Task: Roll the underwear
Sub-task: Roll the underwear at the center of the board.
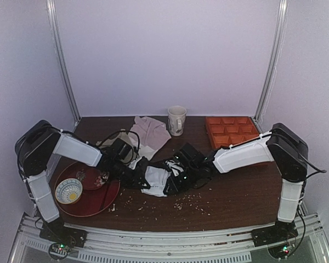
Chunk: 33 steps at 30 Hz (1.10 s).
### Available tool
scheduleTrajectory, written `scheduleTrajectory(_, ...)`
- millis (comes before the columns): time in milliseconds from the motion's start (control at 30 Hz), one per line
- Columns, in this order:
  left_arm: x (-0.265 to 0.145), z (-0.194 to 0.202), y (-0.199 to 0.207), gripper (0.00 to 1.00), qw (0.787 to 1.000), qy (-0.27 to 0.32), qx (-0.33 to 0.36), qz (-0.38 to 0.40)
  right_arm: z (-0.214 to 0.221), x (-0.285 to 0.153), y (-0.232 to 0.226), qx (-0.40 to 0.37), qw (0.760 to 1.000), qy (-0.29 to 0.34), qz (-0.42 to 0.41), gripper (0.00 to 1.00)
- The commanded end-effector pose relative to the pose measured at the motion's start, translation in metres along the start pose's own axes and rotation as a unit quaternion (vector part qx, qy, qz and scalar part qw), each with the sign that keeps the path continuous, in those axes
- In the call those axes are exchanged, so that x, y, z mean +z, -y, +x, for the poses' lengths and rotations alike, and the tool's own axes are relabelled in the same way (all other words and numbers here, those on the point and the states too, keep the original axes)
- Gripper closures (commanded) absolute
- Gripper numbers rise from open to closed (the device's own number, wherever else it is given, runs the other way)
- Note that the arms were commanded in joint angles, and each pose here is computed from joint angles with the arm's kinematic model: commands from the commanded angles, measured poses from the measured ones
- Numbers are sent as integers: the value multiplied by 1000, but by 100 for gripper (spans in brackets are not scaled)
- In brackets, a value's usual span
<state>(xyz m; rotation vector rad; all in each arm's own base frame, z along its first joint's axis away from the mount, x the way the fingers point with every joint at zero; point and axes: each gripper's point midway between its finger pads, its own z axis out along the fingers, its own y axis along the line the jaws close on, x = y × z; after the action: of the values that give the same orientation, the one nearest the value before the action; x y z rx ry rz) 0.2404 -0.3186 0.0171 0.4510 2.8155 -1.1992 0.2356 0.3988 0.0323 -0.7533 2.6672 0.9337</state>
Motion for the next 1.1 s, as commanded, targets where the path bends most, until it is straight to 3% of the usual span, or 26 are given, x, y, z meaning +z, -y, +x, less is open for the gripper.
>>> scheduleTrajectory(0, 6, 53, -55, 100, 989, -77, -82, -94, 2, -24, 13, -61, 993, 30, 91, 78)
scheduleTrajectory(200, 7, 53, -55, 100, 990, -79, -80, -90, -11, -41, -15, -210, 960, 91, 158, 76)
scheduleTrajectory(500, 8, 51, -52, 100, 990, -82, -76, -86, -10, -19, -54, -353, 914, 87, 179, 74)
scheduleTrajectory(833, 9, 53, -51, 100, 990, -90, -73, -80, -15, 8, -46, -433, 867, 67, 236, 69)
scheduleTrajectory(1067, 10, 52, -49, 100, 990, -92, -72, -75, -20, 14, -39, -459, 846, 68, 261, 67)
